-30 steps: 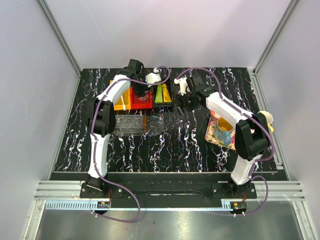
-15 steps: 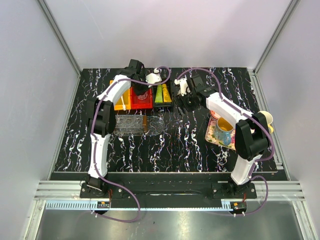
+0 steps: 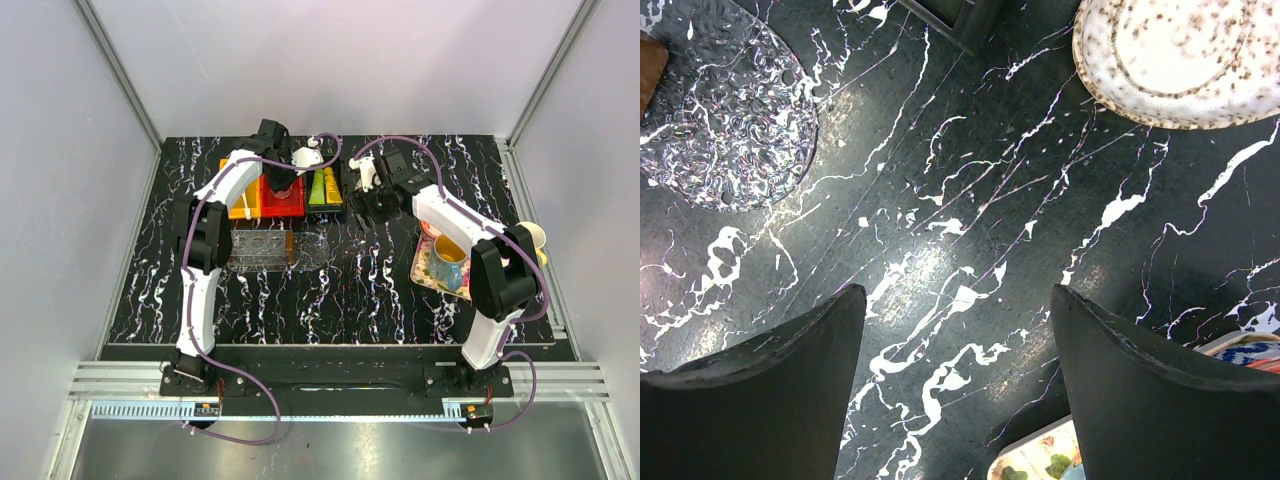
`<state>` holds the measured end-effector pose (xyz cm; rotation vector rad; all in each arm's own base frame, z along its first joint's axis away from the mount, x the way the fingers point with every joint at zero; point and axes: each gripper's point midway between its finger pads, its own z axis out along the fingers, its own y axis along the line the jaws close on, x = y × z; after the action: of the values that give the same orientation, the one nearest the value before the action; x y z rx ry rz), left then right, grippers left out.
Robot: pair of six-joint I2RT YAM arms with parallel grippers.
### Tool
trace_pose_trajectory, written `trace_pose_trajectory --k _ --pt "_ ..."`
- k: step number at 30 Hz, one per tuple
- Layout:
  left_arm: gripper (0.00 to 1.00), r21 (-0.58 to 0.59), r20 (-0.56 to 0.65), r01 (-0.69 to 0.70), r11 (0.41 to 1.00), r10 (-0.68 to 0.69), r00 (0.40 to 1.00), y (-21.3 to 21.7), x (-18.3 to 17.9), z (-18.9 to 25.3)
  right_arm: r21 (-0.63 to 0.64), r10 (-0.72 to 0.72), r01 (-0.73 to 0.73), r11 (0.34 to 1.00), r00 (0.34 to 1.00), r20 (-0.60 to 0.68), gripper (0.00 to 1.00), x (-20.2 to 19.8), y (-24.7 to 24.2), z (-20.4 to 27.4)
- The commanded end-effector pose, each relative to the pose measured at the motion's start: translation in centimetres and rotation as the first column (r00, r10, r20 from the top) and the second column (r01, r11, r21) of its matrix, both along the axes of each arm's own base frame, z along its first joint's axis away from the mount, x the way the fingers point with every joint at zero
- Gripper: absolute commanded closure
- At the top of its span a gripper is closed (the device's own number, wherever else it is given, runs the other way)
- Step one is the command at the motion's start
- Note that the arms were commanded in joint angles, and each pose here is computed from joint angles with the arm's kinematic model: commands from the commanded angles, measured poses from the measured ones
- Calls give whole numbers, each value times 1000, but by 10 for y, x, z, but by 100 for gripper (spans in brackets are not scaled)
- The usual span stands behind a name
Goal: Prepare toiletry sets of a toothbrush and toothpaste on the tray
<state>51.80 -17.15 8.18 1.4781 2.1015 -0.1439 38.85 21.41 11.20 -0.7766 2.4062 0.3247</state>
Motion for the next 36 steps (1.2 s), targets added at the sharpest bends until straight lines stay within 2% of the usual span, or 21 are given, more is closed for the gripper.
trace_pose_trajectory --k 1,12,18,29,36 --pt "100 -28 123 2 1000 2 992 -7 16 46 16 3 -4 1000 999 49 20 6 -1 14" --pt "100 -75 187 -8 997 22 982 -14 1 103 11 -8 7 1000 997 71 20 9 -4 21" --pt "100 -105 198 -2 994 23 980 -19 -24 136 1 -32 32 999 996 82 20 12 -10 23" --pt "100 -209 38 2 978 7 999 -44 -94 158 -7 -101 102 995 991 86 21 24 -36 24" --pt "100 -228 -61 3 974 -17 998 -73 -134 145 -13 -145 147 989 984 100 21 33 -56 27"
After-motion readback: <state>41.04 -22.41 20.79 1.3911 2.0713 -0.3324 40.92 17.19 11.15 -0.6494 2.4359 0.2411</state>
